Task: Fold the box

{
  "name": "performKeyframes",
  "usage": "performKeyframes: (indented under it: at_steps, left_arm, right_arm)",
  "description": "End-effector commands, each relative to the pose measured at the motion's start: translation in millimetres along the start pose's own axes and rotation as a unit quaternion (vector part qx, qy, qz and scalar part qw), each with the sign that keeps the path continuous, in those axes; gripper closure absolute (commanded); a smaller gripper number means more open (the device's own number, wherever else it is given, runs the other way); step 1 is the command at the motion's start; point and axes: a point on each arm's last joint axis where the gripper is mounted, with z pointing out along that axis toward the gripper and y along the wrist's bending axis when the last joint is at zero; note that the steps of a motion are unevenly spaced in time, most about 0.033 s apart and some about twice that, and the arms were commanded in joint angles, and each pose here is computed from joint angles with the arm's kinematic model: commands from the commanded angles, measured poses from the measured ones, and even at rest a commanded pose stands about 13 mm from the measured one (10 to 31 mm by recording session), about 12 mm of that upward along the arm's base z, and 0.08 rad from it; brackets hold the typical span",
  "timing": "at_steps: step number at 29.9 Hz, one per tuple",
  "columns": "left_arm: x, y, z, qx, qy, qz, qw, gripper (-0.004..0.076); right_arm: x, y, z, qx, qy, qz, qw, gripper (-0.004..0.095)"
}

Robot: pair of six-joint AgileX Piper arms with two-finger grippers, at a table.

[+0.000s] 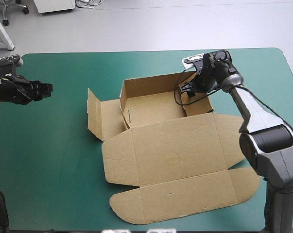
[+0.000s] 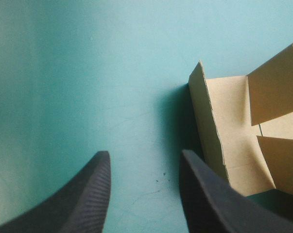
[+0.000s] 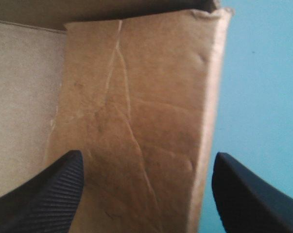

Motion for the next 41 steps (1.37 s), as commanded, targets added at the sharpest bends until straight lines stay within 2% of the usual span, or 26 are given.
performKeyframes:
  at_steps: [1, 4, 8, 9, 14, 20, 23, 27, 28, 36, 41]
  left_arm:
    - [-7, -10, -20, 0.007, -0.050, 0.001, 0.999, 0.0395]
    - [-7, -10, -20, 0.007, -0.051, 0.001, 0.999, 0.0395]
    - [-7, -10, -20, 0.006, -0.052, 0.001, 0.999, 0.0395]
    - [-7, -10, -20, 0.006, -0.052, 0.001, 0.999, 0.0395]
    - [-7, -10, -20, 0.006, -0.053, 0.001, 0.999, 0.0395]
    - [-9, -9, -20, 0.001, -0.064, 0.001, 0.998, 0.0416]
    - [-10, -8, -20, 0.000, -0.068, 0.001, 0.998, 0.0517]
    - [-11, -7, -20, -0.007, -0.070, 0.009, 0.997, 0.0719]
    - [-11, -7, -20, -0.008, -0.072, 0.015, 0.997, 0.0730]
    - [-4, 10, 2, -0.032, -0.090, -0.007, 0.995, 0.0729]
    - [-1, 14, 29, 0.006, -0.103, -0.009, 0.995, 0.0729]
  right_arm:
    - [-10, 1, -25, -0.011, -0.051, 0.002, 0.999, 0.0323]
    - [-10, 1, -18, -0.012, -0.046, 0.002, 0.999, 0.0491]
    - [-12, 1, -18, -0.011, -0.055, 0.002, 0.998, 0.0886]
    - [-13, 1, -18, -0.011, -0.061, 0.005, 0.998, 0.0923]
    - [-17, -3, -27, -0.017, -0.075, 0.018, 0.997, 0.0928]
    - [-26, -21, -83, -0.024, -0.118, 0.038, 0.992, 0.0928]
    - [-27, -30, -125, -0.032, -0.151, 0.044, 0.987, 0.0928]
    - [-27, -36, -174, -0.044, -0.212, 0.052, 0.975, 0.0928]
    - [-26, -36, -185, -0.042, -0.225, 0.052, 0.972, 0.0928]
    - [-10, -29, -243, -0.061, -0.284, 0.051, 0.956, 0.0928]
    - [1, -24, -269, -0.070, -0.310, 0.045, 0.947, 0.0928]
